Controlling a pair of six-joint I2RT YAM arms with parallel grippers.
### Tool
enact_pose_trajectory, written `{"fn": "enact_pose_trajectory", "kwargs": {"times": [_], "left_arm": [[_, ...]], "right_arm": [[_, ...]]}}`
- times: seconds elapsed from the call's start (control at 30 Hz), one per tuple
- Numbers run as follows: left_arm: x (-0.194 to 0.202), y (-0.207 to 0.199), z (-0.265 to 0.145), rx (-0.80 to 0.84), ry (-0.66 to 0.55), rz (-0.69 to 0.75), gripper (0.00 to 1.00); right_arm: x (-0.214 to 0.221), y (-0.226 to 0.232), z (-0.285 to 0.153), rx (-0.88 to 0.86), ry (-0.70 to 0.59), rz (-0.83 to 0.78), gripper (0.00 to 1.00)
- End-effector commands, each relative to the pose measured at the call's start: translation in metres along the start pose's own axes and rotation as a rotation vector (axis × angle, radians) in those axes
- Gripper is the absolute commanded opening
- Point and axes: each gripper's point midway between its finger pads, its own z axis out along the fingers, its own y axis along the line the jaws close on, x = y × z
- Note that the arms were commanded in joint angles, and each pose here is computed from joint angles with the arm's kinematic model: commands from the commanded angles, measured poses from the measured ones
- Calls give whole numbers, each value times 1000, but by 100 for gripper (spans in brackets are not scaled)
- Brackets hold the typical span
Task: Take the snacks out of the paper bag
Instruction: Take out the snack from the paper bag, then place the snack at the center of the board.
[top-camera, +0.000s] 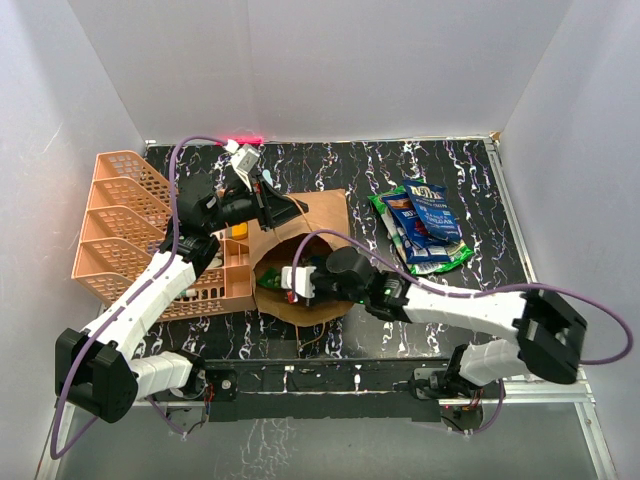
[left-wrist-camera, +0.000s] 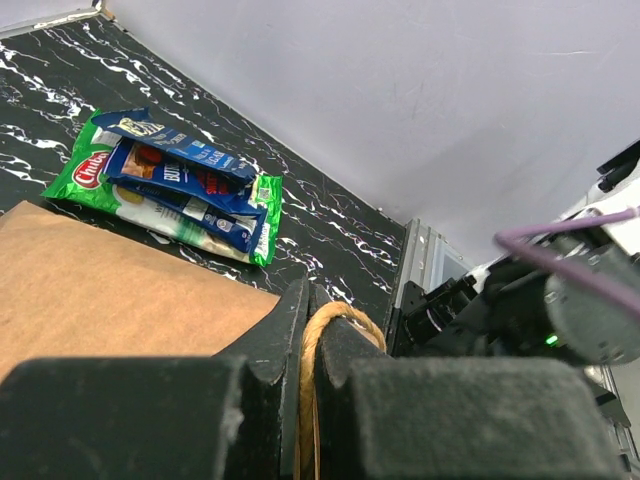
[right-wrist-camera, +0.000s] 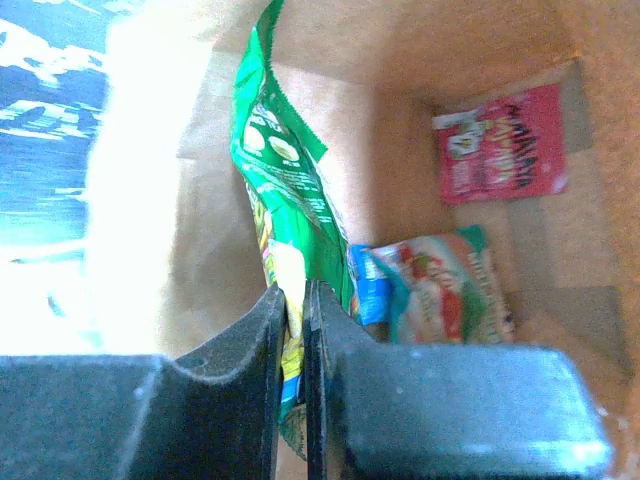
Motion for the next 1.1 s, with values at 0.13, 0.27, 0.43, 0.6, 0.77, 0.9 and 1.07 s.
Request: {"fn": "enact_pose_trajectory", "kwargs": {"times": [0.13, 0.27, 0.43, 0.6, 0.77, 0.9, 1.07], "left_arm": [[-19, -7, -1, 14, -44, 67, 0], [-17, -4, 0, 7, -40, 64, 0], [-15, 0, 1, -7, -33, 64, 0], [-14, 1, 2, -9, -28, 59, 0], [-11, 1, 3, -12, -21, 62, 0], [-11, -1, 4, -15, -16, 71, 0], [-13, -3, 2, -17, -20, 83, 0]], "right_arm": [[-85, 49, -110, -272, -229, 536, 7], [-110, 47, -161, -286, -294, 757, 7], [-107, 11, -207, -51, -244, 1158, 7], [-109, -35, -246, 183, -315, 1281, 7], [-94, -102, -293, 584, -377, 1242, 7], [-79, -155, -334, 947, -435, 1196, 7], [-49, -188, -365, 1367, -295, 979, 7]]}}
